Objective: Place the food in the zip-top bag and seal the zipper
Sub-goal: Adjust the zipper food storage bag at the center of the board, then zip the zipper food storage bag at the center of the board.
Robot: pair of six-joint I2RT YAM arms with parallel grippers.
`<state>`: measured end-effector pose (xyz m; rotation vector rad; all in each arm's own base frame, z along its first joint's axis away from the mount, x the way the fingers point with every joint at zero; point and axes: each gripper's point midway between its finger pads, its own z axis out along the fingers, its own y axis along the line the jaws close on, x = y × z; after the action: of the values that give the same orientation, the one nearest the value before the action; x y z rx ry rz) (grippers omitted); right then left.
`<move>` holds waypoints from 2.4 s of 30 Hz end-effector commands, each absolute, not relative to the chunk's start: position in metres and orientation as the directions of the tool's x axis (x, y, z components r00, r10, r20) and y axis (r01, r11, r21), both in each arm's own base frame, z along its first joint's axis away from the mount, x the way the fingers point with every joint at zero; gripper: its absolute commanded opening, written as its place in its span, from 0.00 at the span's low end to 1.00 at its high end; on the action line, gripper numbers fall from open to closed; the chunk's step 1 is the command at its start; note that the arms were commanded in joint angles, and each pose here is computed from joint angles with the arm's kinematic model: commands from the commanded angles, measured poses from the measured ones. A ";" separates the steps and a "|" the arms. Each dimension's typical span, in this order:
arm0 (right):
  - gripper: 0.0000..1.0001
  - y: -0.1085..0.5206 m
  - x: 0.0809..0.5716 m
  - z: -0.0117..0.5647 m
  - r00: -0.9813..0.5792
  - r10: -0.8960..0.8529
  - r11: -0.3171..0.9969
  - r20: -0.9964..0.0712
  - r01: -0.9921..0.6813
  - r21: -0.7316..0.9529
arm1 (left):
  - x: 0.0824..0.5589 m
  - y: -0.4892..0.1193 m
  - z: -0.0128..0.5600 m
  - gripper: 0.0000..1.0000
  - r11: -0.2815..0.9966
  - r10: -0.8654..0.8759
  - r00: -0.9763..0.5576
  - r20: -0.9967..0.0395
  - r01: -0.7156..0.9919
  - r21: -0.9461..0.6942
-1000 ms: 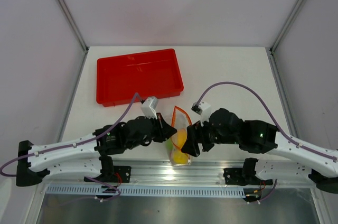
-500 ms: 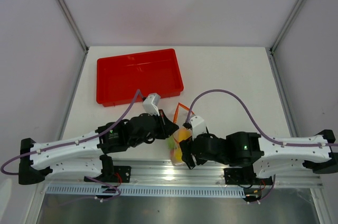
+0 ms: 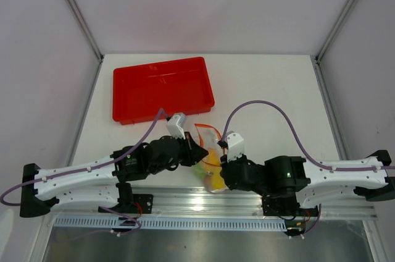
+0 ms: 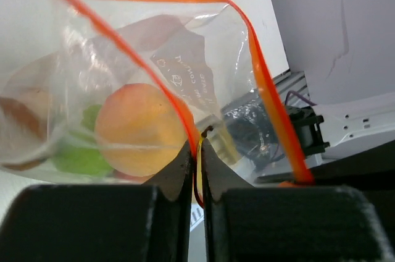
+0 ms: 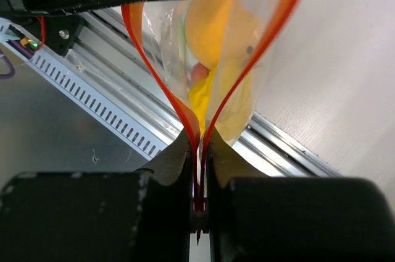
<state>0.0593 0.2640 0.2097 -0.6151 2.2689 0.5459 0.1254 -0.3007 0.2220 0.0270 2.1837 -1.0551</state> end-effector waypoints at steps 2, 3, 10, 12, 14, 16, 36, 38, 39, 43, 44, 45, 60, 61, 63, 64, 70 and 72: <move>0.00 0.262 0.066 0.233 -0.588 -0.204 0.769 -0.783 -0.591 0.243 | 0.120 -0.290 0.229 0.16 0.642 -0.237 -0.716 -0.656 0.391 -0.659; 0.00 0.261 0.066 0.235 -0.583 -0.210 0.763 -0.785 -0.600 0.241 | 0.121 -0.284 0.232 0.27 0.643 -0.243 -0.704 -0.667 0.398 -0.654; 0.00 0.256 0.052 0.259 -0.521 -0.265 0.623 -0.811 -0.735 0.269 | 0.124 -0.252 0.276 0.94 0.633 -0.182 -0.507 -0.843 0.595 -0.495; 0.00 0.253 0.041 0.260 -0.502 -0.307 0.554 -0.809 -0.785 0.276 | 0.111 -0.258 0.300 0.99 0.534 -0.169 -0.448 -0.878 0.707 -0.463; 0.00 0.253 0.033 0.261 -0.497 -0.335 0.509 -0.800 -0.810 0.291 | 0.098 -0.256 0.324 0.99 0.449 -0.161 -0.370 -0.915 0.798 -0.401; 0.00 0.252 0.031 0.259 -0.484 -0.361 0.484 -0.797 -0.828 0.284 | 0.092 -0.255 0.343 0.99 0.395 -0.166 -0.288 -0.943 0.857 -0.331; 0.00 0.242 0.001 0.276 -0.477 -0.410 0.298 -0.777 -0.875 0.380 | 0.008 -0.339 0.327 1.00 -0.342 0.066 0.195 -0.979 0.926 0.162; 0.00 0.240 0.002 0.279 -0.479 -0.399 0.295 -0.782 -0.875 0.384 | 0.005 -0.341 0.320 0.99 -0.372 0.094 0.187 -0.978 0.918 0.140; 0.00 0.239 0.002 0.281 -0.477 -0.394 0.296 -0.785 -0.875 0.384 | 0.003 -0.343 0.315 1.00 -0.390 0.108 0.179 -0.978 0.912 0.124; 0.00 0.238 0.003 0.281 -0.477 -0.392 0.295 -0.787 -0.875 0.384 | 0.003 -0.348 0.298 1.00 -0.400 0.168 0.148 -0.975 0.914 0.070; 0.00 0.238 0.003 0.279 -0.476 -0.396 0.296 -0.785 -0.876 0.382 | 0.003 -0.349 0.296 0.99 -0.399 0.177 0.142 -0.974 0.915 0.061; 0.00 0.239 0.001 0.278 -0.473 -0.405 0.288 -0.783 -0.878 0.382 | 0.004 -0.350 0.294 0.99 -0.398 0.182 0.139 -0.973 0.916 0.056; 0.01 0.234 -0.001 0.274 -0.487 -0.424 0.298 -0.764 -0.871 0.391 | 0.015 -0.371 0.269 0.98 -0.381 0.297 0.115 -0.948 0.924 -0.007; 0.04 0.234 0.000 0.273 -0.491 -0.421 0.307 -0.763 -0.868 0.389 | 0.017 -0.370 0.264 0.95 -0.368 0.316 0.107 -0.943 0.930 -0.018; 0.09 0.232 0.008 0.273 -0.493 -0.400 0.340 -0.773 -0.863 0.374 | 0.021 -0.367 0.256 0.73 -0.342 0.350 0.063 -0.935 0.937 -0.065; 0.14 0.232 0.009 0.272 -0.494 -0.399 0.347 -0.772 -0.861 0.372 | 0.024 -0.364 0.246 0.62 -0.326 0.374 0.036 -0.927 0.941 -0.095; 0.36 0.231 0.016 0.266 -0.511 -0.378 0.386 -0.772 -0.845 0.371 | 0.030 -0.356 0.224 0.11 -0.196 0.415 -0.131 -0.900 0.953 -0.229; 0.47 0.230 0.021 0.264 -0.522 -0.357 0.418 -0.775 -0.831 0.367 | 0.035 -0.356 0.221 0.01 -0.158 0.397 -0.145 -0.906 0.962 -0.223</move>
<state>0.0110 0.2283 0.2608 -1.0796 2.0854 1.0299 0.0306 -0.3566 0.2140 1.6705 1.5169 -1.2814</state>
